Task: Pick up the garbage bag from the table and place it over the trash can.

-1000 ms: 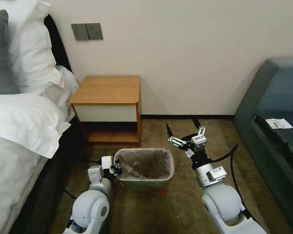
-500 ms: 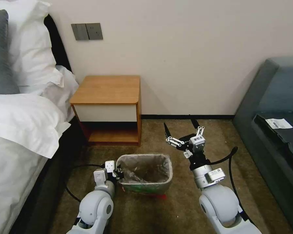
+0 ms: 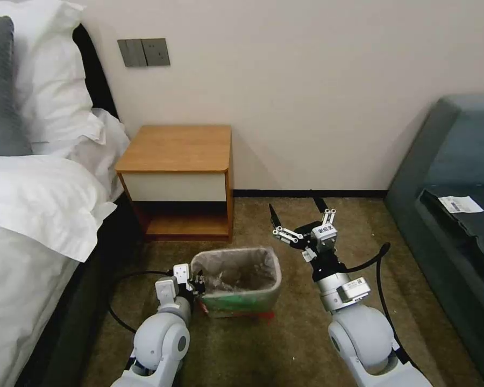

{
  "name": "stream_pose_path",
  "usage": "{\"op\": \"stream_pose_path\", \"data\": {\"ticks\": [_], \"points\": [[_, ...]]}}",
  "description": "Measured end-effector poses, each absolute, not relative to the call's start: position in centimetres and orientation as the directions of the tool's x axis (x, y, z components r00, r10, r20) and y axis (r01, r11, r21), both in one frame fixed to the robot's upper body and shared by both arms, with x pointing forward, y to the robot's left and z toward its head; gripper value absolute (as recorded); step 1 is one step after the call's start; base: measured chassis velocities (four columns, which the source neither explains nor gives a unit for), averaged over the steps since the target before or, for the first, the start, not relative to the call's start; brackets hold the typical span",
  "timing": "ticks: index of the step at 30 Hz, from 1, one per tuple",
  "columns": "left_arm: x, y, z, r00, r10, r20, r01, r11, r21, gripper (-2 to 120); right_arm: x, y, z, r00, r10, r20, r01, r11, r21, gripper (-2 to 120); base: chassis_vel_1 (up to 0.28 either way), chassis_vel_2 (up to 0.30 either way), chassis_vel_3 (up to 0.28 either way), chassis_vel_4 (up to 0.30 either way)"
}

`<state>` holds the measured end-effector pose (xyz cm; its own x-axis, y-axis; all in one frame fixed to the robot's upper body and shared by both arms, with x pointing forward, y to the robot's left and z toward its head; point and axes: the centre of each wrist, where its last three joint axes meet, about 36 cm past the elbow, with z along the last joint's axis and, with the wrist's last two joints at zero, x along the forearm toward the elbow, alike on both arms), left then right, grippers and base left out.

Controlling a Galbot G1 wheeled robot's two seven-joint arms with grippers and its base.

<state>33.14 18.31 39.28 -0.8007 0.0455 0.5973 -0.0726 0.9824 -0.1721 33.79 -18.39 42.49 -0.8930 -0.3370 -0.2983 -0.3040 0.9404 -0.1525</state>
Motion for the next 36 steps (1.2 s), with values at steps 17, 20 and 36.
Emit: {"op": "stream_pose_path", "data": {"ticks": [17,20,36], "points": [[32.8,18.4,40.3,-0.844,0.034,0.535,-0.082,0.978,-0.192,95,33.8,-18.2,42.7,-0.89,-0.343,-0.302,-0.311,0.939,-0.15,100,0.0,0.0,0.0,0.0],[32.7,18.5,40.7,-0.857,0.035,0.515,-0.081,0.976,-0.202,95,33.8,-18.1,42.6,-0.889,-0.347,-0.3,-0.315,0.937,-0.151,100,0.0,0.0,0.0,0.0],[34.6,19.4,36.1,-0.97,-0.169,-0.175,-0.155,0.984,-0.093,100,34.0,-16.6,39.1,-0.919,-0.274,-0.285,-0.259,0.962,-0.088,100,0.0,0.0,0.0,0.0]]}}
